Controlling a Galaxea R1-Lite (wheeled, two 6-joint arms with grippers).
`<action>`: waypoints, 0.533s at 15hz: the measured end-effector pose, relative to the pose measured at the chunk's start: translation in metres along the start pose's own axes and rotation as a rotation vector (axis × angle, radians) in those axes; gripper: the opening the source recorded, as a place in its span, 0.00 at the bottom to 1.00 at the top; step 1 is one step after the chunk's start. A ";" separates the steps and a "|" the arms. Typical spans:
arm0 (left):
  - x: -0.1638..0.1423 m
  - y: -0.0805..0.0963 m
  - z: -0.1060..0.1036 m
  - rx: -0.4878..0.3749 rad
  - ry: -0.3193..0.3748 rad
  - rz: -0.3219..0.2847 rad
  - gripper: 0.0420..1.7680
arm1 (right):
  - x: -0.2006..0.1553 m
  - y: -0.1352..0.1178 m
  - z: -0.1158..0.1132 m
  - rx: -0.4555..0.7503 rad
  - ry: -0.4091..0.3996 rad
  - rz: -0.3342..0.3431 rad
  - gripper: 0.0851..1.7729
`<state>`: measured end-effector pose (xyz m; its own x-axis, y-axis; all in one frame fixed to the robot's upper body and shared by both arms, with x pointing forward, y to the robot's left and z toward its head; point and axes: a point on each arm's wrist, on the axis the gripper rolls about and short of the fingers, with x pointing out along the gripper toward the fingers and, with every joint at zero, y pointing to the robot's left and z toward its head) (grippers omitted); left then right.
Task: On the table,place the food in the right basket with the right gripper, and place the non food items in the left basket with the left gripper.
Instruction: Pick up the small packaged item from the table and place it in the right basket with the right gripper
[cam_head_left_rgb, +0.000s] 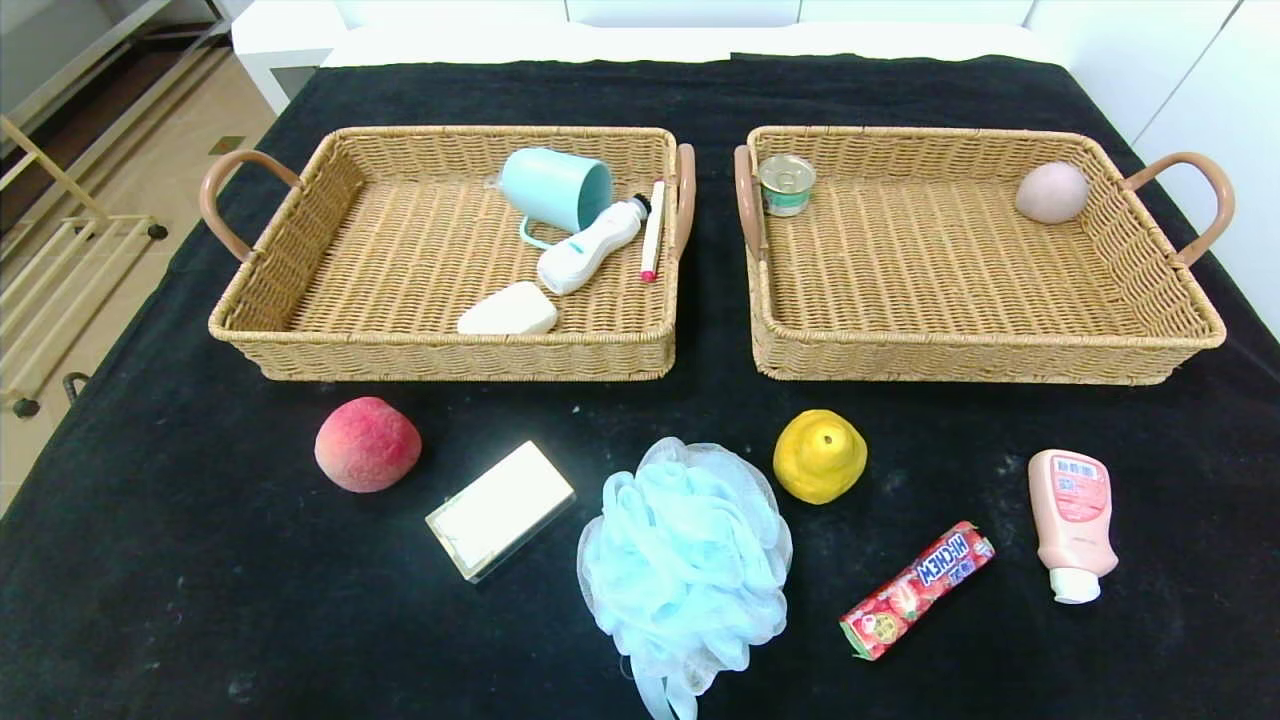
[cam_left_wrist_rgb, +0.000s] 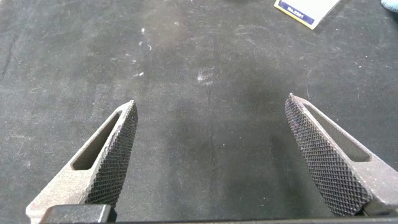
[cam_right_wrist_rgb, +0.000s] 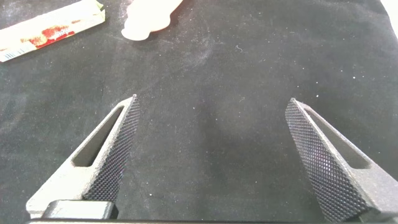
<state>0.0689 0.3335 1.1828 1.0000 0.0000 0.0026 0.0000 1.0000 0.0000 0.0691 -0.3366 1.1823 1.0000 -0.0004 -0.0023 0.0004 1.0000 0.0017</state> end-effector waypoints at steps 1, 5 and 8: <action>0.000 0.000 0.000 0.000 0.000 0.000 0.97 | 0.000 0.000 0.000 0.001 0.000 0.000 0.96; 0.000 0.000 0.000 0.000 0.000 0.000 0.97 | 0.000 0.000 0.000 0.012 -0.003 -0.011 0.96; -0.001 0.000 0.002 -0.001 -0.010 -0.004 0.97 | 0.000 0.000 0.001 0.020 -0.005 -0.010 0.96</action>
<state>0.0683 0.3335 1.1853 0.9999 -0.0040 0.0128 0.0041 1.0000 -0.0008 0.0687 -0.3368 1.1837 0.9999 -0.0106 0.0028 0.0106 0.9997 0.0215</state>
